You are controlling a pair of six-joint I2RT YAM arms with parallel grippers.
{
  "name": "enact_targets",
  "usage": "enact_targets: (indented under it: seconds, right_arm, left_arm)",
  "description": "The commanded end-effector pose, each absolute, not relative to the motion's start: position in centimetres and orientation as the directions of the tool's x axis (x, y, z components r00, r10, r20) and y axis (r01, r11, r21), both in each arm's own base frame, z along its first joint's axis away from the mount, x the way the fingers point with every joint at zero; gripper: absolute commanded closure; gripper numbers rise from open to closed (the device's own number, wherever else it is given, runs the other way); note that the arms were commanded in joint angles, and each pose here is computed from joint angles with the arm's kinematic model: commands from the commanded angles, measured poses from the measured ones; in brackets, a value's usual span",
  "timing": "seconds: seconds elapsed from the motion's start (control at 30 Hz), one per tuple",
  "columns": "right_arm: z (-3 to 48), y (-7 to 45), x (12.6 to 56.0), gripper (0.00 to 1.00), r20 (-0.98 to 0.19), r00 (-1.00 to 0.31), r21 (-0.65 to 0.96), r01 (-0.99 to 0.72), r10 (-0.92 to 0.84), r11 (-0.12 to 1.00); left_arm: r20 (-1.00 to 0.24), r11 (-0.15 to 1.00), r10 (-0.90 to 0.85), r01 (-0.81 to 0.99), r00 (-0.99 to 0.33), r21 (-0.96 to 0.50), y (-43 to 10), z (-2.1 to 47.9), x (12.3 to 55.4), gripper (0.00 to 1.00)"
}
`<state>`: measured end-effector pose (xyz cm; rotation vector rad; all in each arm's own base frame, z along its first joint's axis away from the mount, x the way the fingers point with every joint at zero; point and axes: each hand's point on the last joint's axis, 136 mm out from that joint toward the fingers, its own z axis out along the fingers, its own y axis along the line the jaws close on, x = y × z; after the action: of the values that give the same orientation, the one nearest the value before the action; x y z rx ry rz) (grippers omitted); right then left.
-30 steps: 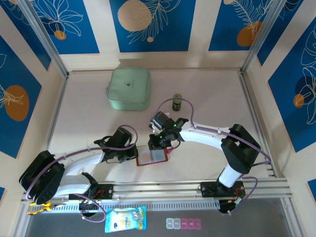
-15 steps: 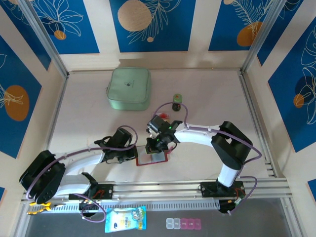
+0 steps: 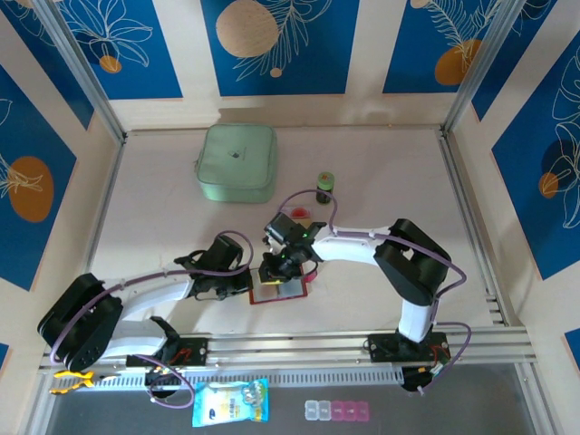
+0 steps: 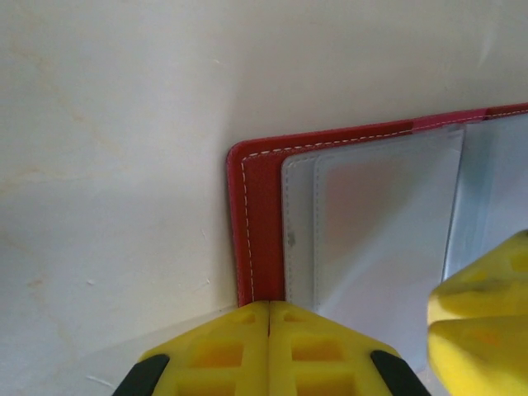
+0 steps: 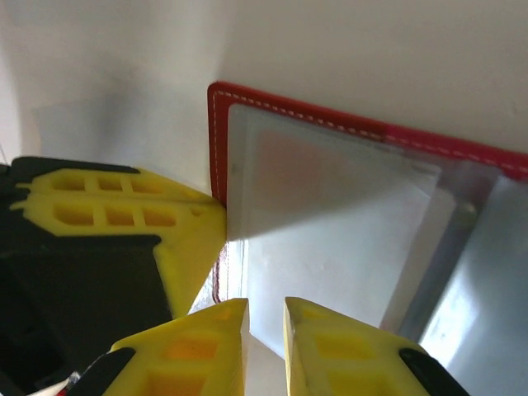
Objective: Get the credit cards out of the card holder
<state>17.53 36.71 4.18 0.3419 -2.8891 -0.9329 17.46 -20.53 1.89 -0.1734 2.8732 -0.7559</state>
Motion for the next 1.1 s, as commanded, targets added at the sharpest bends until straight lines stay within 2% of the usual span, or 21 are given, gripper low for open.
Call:
enact_targets:
  seconds: [0.0, 0.4, 1.07]
  right_arm:
    - [3.9, 37.3, 17.2, 0.8, 0.048, -0.971, 0.587, -0.164, -0.236, 0.793]
    - [2.8, 34.6, 17.6, 0.77, 0.058, -0.979, 0.478, -0.144, -0.194, 0.867]
    - [3.8, 33.1, 18.2, 0.82, 0.05, -0.98, 0.565, -0.129, -0.19, 0.815]
  left_arm:
    - [-0.119, 0.883, -0.143, -0.072, -0.983, -0.464, -20.0, 1.2, 17.0, 1.0]
    - [-0.109, 0.887, -0.126, -0.063, -0.986, -0.457, -20.2, 1.1, 17.0, 1.0]
    - [-0.126, 0.894, -0.123, -0.055, -0.984, -0.445, -20.0, 1.8, 17.3, 1.0]
